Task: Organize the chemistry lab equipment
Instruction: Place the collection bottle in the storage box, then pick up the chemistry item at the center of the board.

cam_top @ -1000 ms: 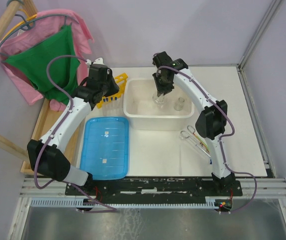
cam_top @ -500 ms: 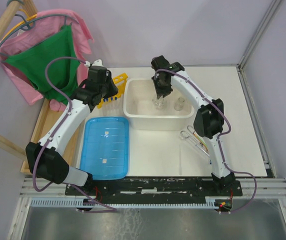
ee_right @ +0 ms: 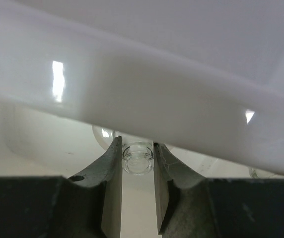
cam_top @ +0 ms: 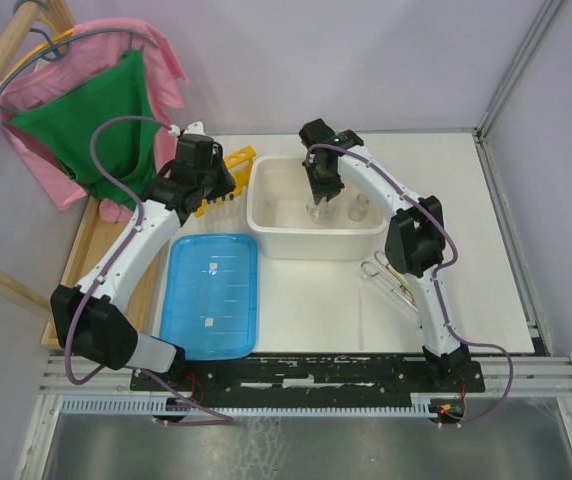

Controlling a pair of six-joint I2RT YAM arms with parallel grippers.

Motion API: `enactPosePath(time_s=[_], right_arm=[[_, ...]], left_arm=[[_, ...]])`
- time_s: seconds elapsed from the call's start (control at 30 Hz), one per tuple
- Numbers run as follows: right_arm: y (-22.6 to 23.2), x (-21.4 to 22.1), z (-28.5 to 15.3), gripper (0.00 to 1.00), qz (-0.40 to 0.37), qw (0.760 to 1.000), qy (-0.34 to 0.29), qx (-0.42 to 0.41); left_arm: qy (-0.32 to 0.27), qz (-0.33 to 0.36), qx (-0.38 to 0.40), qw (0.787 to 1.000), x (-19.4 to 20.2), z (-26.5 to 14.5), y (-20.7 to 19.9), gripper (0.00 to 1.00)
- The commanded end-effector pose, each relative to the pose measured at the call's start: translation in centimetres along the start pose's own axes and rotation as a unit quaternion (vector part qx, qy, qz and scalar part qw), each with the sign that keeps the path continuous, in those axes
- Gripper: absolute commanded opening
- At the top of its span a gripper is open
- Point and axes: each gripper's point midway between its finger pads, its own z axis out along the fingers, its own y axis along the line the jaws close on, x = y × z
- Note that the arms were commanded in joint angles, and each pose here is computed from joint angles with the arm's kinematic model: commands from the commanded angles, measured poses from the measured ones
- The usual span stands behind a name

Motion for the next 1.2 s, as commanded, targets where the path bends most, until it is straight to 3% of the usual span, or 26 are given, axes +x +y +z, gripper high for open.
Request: enactPosePath(time_s=[0.0, 0.2, 0.6, 0.83, 0.93, 1.07, 1.17], right_arm=[[0.0, -1.7, -0.8, 0.17, 0.002, 0.999, -0.036, 0.004], [0.1, -2.5, -3.8, 0.36, 0.007, 0.998, -0.062, -0.009], [-0.7, -3.4, -12.5, 0.48, 0.019, 0.991, -0.132, -0.028], [-4.7, -2.4, -17.7, 0.48, 0.031, 0.982, -0.178, 0.047], [-8.1, -0.8, -20.9, 0.48, 0.057, 0.970, -0.210, 0.111], [-13.7, 4.3, -22.5, 0.50, 0.112, 0.953, -0.197, 0.201], [-16.4, 9.1, -22.1, 0.50, 0.169, 0.949, -0.172, 0.204]], left_arm=[[-0.032, -0.001, 0.011, 0.999, -1.6, -1.3, -0.5, 0.33], [-0.026, 0.001, 0.013, 1.000, -1.3, -1.1, -0.6, 0.33], [-0.021, 0.001, 0.026, 0.999, -1.1, -0.9, -1.2, 0.34], [-0.028, 0.002, 0.043, 0.999, -1.6, -1.3, -2.1, 0.34], [-0.036, 0.010, 0.061, 0.997, -2.3, -1.7, -3.1, 0.34], [-0.056, 0.022, 0.096, 0.994, -4.1, -2.7, -5.5, 0.35], [-0.074, 0.031, 0.125, 0.989, -5.5, -3.4, -7.8, 0.35]])
